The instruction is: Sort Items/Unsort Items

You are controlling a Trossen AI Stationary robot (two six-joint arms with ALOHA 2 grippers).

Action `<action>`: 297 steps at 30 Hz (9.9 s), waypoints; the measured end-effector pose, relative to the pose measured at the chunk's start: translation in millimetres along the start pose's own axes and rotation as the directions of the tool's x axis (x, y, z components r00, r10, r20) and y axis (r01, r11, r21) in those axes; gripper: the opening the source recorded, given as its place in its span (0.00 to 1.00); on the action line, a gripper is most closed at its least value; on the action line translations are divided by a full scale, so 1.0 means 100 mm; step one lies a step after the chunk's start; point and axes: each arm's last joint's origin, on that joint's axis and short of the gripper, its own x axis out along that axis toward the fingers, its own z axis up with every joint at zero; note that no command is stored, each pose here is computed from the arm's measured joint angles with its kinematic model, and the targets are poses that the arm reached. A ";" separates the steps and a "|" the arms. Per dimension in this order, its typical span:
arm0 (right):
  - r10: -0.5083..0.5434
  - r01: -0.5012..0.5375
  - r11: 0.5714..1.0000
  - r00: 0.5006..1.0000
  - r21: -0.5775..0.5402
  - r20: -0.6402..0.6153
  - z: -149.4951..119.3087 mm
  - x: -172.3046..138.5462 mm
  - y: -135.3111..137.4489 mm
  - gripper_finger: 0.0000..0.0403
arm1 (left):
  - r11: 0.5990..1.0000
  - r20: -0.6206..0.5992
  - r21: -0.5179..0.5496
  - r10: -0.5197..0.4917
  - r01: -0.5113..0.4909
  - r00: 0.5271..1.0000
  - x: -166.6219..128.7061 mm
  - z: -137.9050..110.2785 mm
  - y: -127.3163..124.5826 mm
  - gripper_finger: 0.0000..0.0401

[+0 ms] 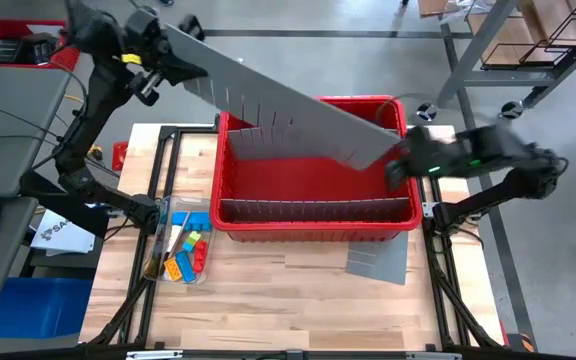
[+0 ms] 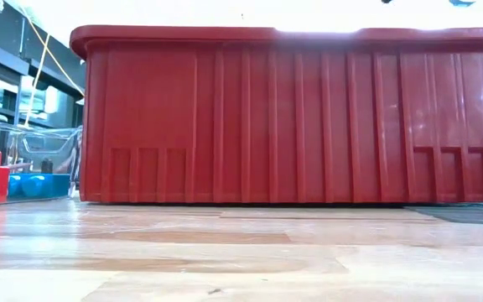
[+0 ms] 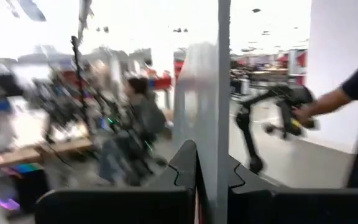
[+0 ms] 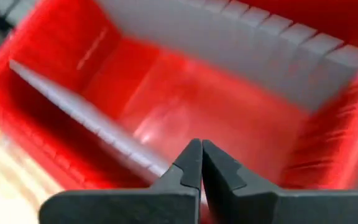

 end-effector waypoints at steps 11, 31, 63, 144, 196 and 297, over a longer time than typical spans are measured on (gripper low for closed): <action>0.483 -0.490 0.862 0.872 0.131 0.082 -0.18 0.99 0.66 0.00 | 0.948 0.178 0.231 0.181 -0.220 0.967 -0.16 0.29 -0.25 0.00; 0.752 -0.785 0.596 0.619 0.166 0.228 0.21 2.07 1.88 0.00 | 0.743 0.333 0.322 0.491 -0.587 0.805 -0.34 0.32 -0.14 0.00; -0.211 0.277 0.945 0.922 0.173 -0.325 -2.06 0.31 1.38 0.00 | 0.756 0.264 0.267 0.539 -0.597 0.800 -0.31 0.23 -0.07 0.00; 0.393 -0.378 0.919 0.904 0.114 -0.170 -0.54 2.49 2.83 0.00 | 0.722 0.193 0.308 0.590 -0.619 0.784 -0.35 0.14 0.00 0.00; -0.501 0.607 0.793 0.704 0.059 -0.503 -2.21 0.73 0.92 0.00 | 0.753 0.165 0.297 0.565 -0.587 0.808 -0.34 0.10 0.04 0.00; 0.289 -0.448 0.465 0.892 -0.764 -0.348 -1.23 1.61 2.95 0.23 | 0.761 -0.013 0.215 0.629 -0.613 0.777 -0.37 -0.18 0.21 0.00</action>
